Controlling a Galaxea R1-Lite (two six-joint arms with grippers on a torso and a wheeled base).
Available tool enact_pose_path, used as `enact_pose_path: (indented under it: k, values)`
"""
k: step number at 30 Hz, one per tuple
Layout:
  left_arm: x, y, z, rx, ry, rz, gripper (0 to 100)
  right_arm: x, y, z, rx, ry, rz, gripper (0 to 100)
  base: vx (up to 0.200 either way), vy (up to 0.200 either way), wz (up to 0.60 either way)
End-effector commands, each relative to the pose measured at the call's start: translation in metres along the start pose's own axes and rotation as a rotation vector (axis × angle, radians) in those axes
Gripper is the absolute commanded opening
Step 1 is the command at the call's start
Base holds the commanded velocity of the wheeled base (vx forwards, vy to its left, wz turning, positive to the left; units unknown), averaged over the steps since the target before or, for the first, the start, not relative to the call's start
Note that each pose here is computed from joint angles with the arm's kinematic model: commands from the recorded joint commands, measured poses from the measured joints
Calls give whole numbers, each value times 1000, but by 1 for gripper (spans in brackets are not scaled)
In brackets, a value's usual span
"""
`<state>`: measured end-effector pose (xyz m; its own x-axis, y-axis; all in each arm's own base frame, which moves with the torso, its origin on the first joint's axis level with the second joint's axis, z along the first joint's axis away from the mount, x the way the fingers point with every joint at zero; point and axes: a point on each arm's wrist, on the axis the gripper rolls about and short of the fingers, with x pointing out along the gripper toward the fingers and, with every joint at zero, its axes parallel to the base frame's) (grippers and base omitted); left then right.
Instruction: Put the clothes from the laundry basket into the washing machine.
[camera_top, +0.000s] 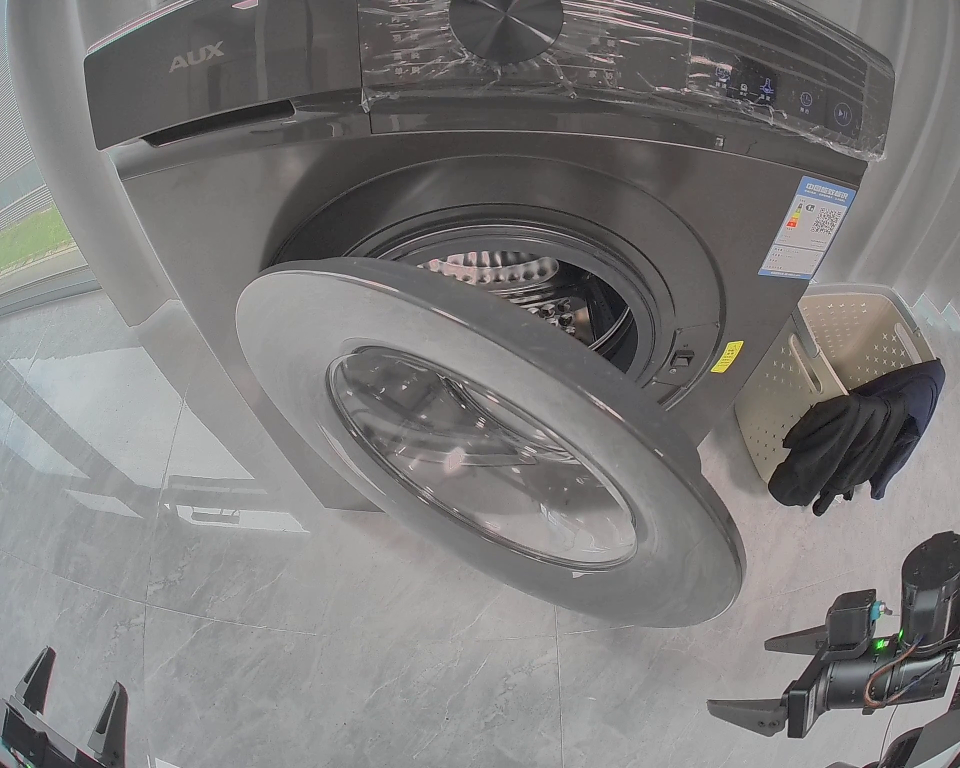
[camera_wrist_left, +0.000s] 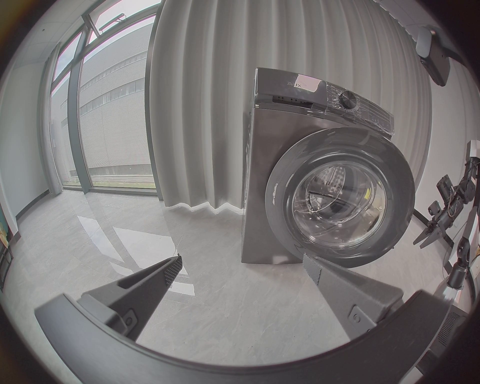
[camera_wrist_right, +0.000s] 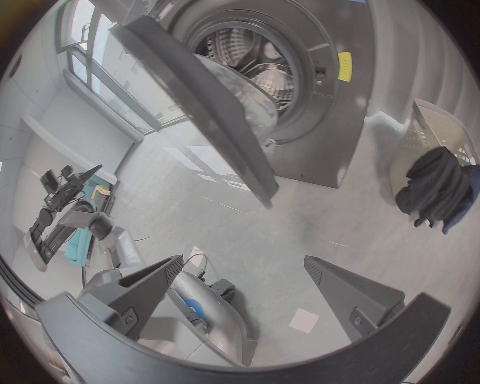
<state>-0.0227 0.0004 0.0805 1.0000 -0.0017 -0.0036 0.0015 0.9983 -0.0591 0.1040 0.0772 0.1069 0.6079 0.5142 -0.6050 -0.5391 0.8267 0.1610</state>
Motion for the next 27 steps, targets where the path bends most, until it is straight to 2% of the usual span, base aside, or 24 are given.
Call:
enact_pose_path:
  k: [1,4,7,11,15,19,23,27]
  values:
    - [0,0,-5,-1,3,0,100,-1,-19,2,68,-21,-125,100,0,0,0]
    - [0,0,-5,-1,3,0,100,0,-23,12,85,-44,-151,100,0,0,0]
    - [0,0,-5,-1,3,0,100,6,-30,33,103,-78,-184,100,0,0,0]
    - [0,0,-5,-1,3,0,100,18,-36,60,104,-116,-193,100,0,0,0]
    - [0,0,-5,-1,3,0,100,29,-36,75,96,-122,-186,100,0,0,0]
    - [0,0,-5,-1,3,0,100,34,-33,75,81,-103,-166,100,0,0,0]
    - [0,0,-5,-1,3,0,100,34,-13,58,32,-55,-86,100,0,0,0]
    - [0,0,-5,-1,3,0,100,25,-1,46,0,-50,-31,100,0,0,0]
